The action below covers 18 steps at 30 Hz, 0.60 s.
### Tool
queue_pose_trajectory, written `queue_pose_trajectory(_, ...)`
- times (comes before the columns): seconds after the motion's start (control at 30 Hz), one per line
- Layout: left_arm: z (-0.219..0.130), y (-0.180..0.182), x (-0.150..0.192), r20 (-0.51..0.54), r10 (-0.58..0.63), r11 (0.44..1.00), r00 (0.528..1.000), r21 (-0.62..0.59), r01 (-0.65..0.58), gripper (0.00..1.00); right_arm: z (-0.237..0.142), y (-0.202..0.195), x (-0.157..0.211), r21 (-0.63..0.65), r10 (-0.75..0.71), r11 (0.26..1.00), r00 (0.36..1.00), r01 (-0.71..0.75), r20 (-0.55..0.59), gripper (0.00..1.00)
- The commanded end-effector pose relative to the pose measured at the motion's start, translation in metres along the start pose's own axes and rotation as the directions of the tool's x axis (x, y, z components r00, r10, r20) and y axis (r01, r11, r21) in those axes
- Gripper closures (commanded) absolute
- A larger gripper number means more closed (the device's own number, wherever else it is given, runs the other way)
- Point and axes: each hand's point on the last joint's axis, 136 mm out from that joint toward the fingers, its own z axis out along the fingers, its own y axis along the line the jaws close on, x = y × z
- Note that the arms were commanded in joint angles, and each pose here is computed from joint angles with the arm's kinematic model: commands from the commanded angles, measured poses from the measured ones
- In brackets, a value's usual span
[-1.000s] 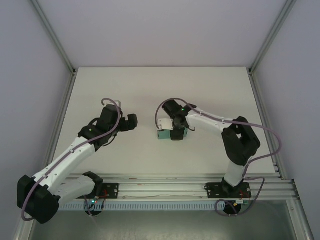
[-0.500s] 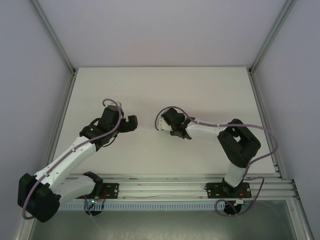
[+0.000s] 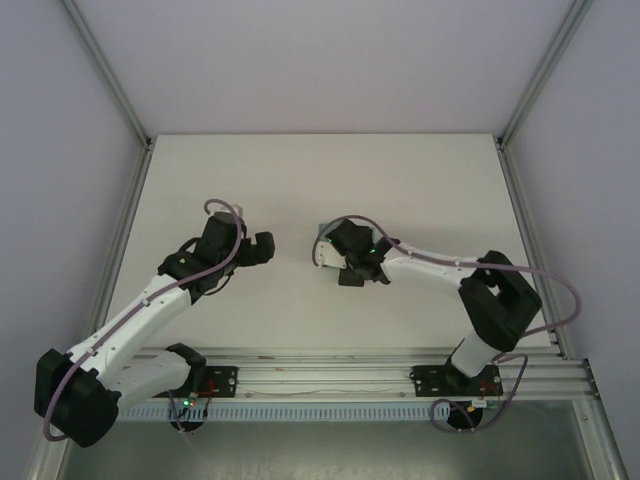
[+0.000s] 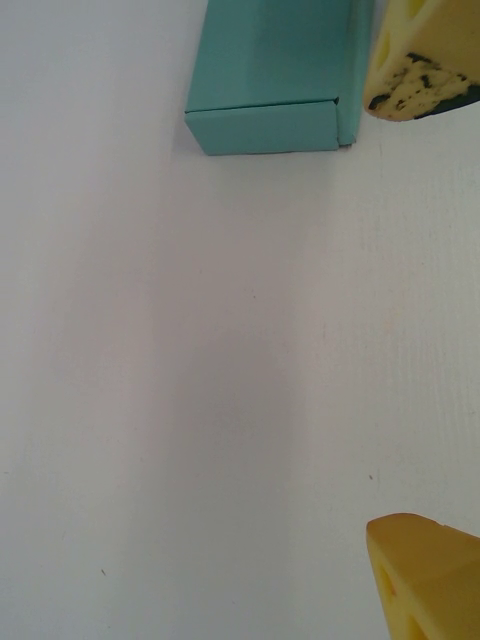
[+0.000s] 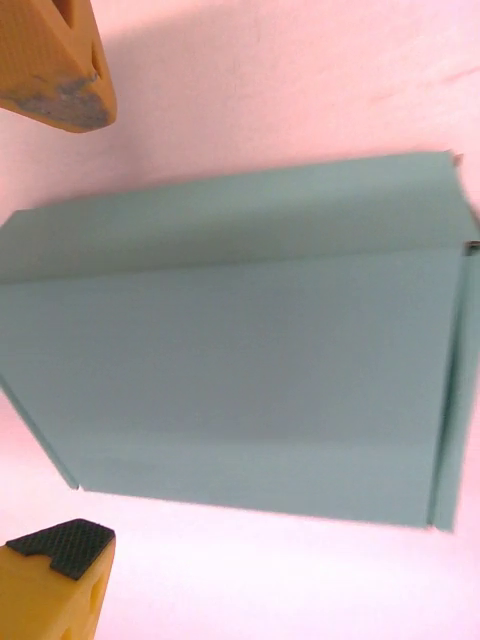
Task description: Assemble paper box
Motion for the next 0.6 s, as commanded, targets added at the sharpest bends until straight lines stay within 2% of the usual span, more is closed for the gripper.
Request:
queue_pose_trajectory(0.0,-0.005,0.007,-0.013,0.051,-0.021,0.999,0.998,-0.034,0.023,0.0,-0.024,0.007,-0.006,-0.065,0.046,0.997,0.996,-0.04,0.081,0.0)
queue_pose_trajectory(0.1,-0.008,0.012,-0.025,0.102,-0.031,0.998,0.994,-0.057,0.037,0.0,-0.046,-0.011,-0.011,-0.015,0.14,0.99,0.978,-0.139,0.157,0.0)
queue_pose_trajectory(0.17,-0.01,0.02,-0.035,0.154,-0.036,0.995,0.987,-0.085,0.05,0.0,-0.059,-0.037,-0.006,0.053,0.293,0.949,0.933,-0.309,0.208,0.0)
queue_pose_trajectory(0.2,-0.01,0.028,-0.041,0.186,-0.035,0.992,0.982,-0.113,0.057,0.0,-0.066,-0.051,0.001,0.078,0.392,0.905,0.89,-0.419,0.233,0.0)
queue_pose_trajectory(0.23,-0.01,0.037,-0.046,0.215,-0.041,0.987,0.976,-0.146,0.074,0.0,-0.072,-0.065,0.011,0.087,0.5,0.84,0.827,-0.535,0.257,0.0)
queue_pose_trajectory(0.3,-0.008,0.059,-0.058,0.264,-0.04,0.974,0.964,-0.207,0.097,0.0,-0.08,-0.091,0.043,0.084,0.708,0.644,0.635,-0.76,0.309,0.0)
queue_pose_trajectory(0.37,-0.003,0.083,-0.069,0.33,-0.013,0.955,0.944,-0.277,0.11,0.0,-0.08,-0.106,0.082,0.093,0.824,0.44,0.442,-0.893,0.354,0.0)
queue_pose_trajectory(0.47,0.011,0.122,-0.077,0.38,-0.007,0.927,0.925,-0.344,0.148,0.0,-0.073,-0.112,0.143,0.12,0.89,0.172,0.206,-0.978,0.407,0.0)
queue_pose_trajectory(0.57,0.029,0.158,-0.077,0.404,-0.01,0.9,0.915,-0.396,0.185,0.0,-0.062,-0.107,0.196,0.175,0.889,-0.025,0.058,-0.984,0.455,0.0)
